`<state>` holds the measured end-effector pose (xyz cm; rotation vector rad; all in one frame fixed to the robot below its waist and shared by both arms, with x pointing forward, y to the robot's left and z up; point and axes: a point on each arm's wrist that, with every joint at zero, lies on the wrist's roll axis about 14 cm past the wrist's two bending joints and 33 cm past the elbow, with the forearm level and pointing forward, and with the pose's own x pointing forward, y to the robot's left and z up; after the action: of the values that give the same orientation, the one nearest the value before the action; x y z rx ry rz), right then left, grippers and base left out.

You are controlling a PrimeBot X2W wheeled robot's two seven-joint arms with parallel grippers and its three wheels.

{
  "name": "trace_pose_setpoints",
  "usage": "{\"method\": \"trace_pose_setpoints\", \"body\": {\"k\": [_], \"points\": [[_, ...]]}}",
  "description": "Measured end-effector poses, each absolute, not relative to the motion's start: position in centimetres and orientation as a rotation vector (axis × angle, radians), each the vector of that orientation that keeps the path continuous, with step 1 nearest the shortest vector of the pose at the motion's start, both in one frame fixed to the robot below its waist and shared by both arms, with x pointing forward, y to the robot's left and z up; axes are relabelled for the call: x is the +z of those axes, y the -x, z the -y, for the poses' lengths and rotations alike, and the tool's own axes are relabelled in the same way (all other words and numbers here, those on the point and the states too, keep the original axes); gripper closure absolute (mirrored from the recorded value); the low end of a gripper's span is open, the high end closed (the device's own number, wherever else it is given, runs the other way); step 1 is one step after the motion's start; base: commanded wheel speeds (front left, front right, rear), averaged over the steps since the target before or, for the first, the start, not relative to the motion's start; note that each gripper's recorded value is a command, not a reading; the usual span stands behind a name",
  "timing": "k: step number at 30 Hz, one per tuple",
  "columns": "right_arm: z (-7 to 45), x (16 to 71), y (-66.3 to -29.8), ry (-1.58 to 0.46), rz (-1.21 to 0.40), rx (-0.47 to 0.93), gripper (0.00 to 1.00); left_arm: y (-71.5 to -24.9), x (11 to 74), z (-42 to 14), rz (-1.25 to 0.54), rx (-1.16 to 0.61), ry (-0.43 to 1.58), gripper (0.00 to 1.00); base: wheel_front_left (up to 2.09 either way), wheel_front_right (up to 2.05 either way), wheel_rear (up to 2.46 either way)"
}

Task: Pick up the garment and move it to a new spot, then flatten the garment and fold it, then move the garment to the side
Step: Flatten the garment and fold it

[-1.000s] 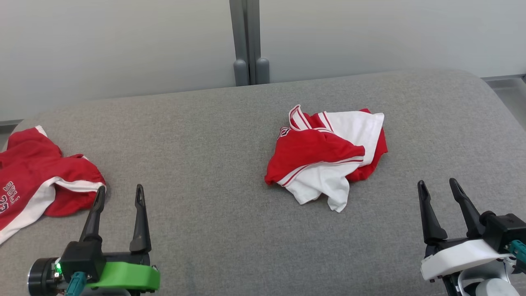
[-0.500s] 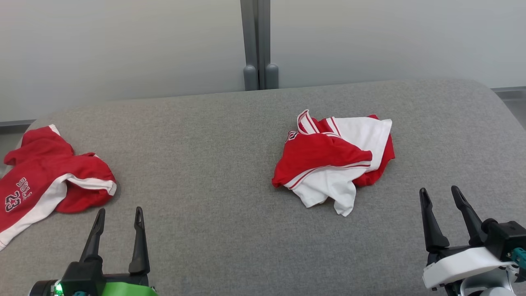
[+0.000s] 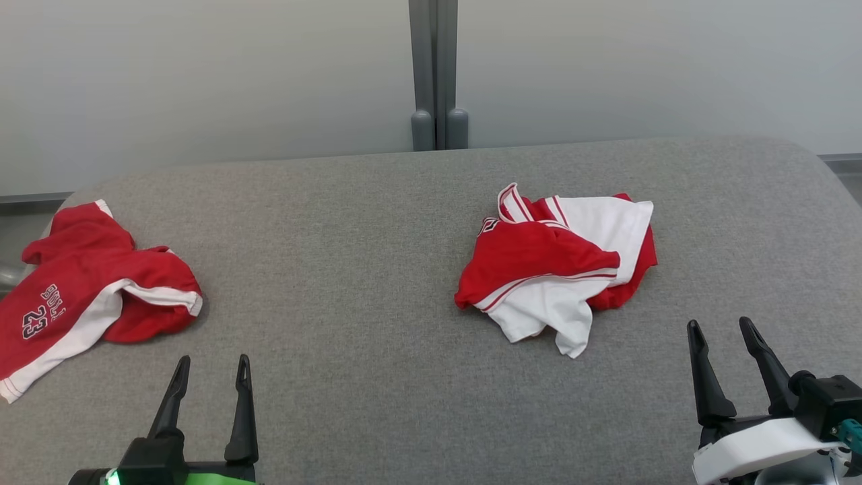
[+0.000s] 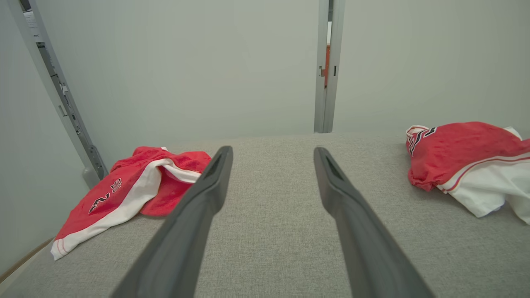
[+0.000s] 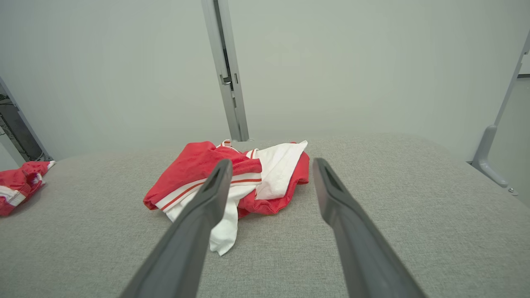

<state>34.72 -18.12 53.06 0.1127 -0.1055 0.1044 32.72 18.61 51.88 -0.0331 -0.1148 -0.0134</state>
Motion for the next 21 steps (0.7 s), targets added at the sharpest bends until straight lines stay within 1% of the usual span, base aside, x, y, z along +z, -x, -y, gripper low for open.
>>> {"method": "trace_pose_setpoints", "body": {"k": [11,21], "points": [[18.02,52.87,-34.32,-0.110,0.090,0.105,0.00,-33.03,50.97,-18.57,0.085,-0.011,0.036,0.00,0.00,0.00,0.00],[18.06,53.28,-34.27,-0.101,0.096,0.103,0.00,-33.29,51.64,-19.20,0.089,0.010,0.022,0.00,0.00,0.00,0.00]]}}
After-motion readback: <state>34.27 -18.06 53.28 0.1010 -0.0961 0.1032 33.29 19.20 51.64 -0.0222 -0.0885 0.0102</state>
